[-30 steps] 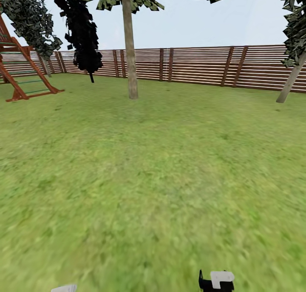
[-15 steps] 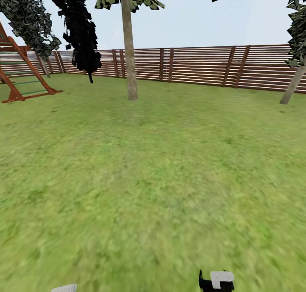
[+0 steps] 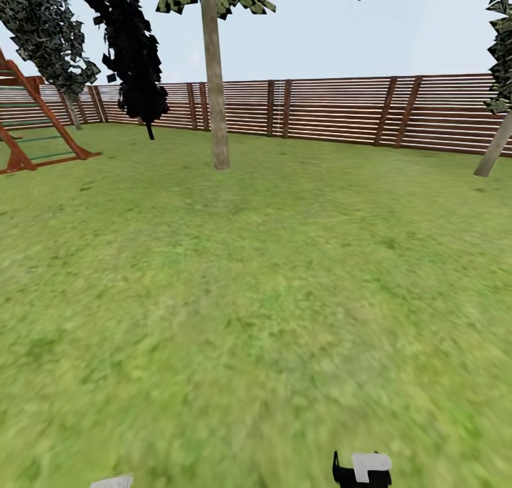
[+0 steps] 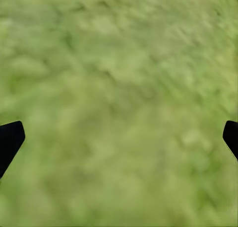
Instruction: In the garden, pick up the pesticide atomizer on the floor and spray pesticide onto both trees until each tree trunk is fully covered.
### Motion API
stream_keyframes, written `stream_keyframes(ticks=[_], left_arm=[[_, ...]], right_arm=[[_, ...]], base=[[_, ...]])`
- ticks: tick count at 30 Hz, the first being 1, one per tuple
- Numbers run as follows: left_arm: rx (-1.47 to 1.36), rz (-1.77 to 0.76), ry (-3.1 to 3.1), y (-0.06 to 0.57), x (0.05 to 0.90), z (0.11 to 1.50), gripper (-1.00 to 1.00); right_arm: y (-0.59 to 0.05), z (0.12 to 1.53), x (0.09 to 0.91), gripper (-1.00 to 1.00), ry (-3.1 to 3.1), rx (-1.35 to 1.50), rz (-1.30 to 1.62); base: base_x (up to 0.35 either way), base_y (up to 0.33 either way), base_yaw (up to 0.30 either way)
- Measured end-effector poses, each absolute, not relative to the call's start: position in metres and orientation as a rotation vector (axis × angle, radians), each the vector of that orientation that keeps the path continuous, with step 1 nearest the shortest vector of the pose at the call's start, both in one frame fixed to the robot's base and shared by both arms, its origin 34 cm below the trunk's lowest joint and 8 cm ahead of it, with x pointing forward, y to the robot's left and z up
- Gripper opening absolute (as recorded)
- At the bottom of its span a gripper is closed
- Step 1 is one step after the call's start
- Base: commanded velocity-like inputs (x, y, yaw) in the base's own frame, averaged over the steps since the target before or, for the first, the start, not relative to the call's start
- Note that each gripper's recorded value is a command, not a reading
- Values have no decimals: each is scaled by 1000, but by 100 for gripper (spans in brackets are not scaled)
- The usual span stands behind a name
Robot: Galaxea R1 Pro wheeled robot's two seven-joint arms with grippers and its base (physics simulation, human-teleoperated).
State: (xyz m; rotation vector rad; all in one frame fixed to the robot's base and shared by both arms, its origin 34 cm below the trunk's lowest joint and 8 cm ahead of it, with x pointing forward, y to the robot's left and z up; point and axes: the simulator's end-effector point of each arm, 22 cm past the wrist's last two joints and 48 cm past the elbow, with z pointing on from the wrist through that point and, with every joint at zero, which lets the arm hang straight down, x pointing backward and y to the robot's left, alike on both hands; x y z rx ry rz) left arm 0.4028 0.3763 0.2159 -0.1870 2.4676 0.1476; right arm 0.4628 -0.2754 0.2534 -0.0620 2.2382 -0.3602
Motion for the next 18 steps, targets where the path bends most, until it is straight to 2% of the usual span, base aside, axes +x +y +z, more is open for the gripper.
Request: stream_keyframes(ticks=[18], left_arm=[[-184, 147, 2468, 376, 403, 216, -100]], right_arm=[[-275, 253, 463, 100, 2238, -63, -360]], base=[[339, 0, 0]])
